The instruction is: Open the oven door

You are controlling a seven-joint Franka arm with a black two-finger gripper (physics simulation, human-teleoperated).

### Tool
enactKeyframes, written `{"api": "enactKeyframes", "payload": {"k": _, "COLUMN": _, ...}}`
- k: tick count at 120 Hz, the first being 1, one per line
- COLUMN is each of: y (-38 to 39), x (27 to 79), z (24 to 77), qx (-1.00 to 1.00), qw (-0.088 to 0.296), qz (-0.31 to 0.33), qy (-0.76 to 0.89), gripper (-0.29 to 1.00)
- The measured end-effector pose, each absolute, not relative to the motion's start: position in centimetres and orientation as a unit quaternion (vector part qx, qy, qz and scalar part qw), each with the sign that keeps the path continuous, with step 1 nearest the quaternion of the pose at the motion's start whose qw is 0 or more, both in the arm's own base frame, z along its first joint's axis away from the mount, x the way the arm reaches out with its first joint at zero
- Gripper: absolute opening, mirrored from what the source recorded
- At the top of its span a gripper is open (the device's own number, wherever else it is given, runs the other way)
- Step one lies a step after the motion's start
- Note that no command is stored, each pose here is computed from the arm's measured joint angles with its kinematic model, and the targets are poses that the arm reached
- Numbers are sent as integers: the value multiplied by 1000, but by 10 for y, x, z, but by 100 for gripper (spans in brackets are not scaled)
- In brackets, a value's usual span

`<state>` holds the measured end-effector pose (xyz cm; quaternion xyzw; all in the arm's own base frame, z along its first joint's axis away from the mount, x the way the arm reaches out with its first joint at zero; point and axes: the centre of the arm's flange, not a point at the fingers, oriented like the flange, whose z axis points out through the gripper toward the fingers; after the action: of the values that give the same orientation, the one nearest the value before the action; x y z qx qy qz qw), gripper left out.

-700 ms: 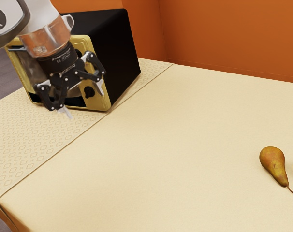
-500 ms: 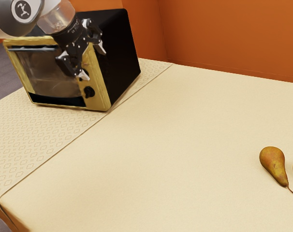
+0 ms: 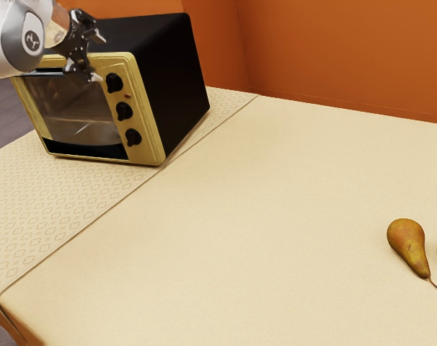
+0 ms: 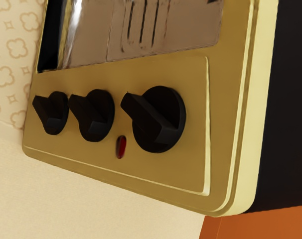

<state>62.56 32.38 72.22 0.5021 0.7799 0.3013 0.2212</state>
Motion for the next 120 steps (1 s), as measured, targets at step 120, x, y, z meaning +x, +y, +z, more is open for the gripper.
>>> {"api": "enactKeyframes", "payload": {"k": 120, "y": 452, "x": 596, "z": 652, "qx": 497, "qw": 159, "qz": 338, "qy": 783, "gripper": 70}}
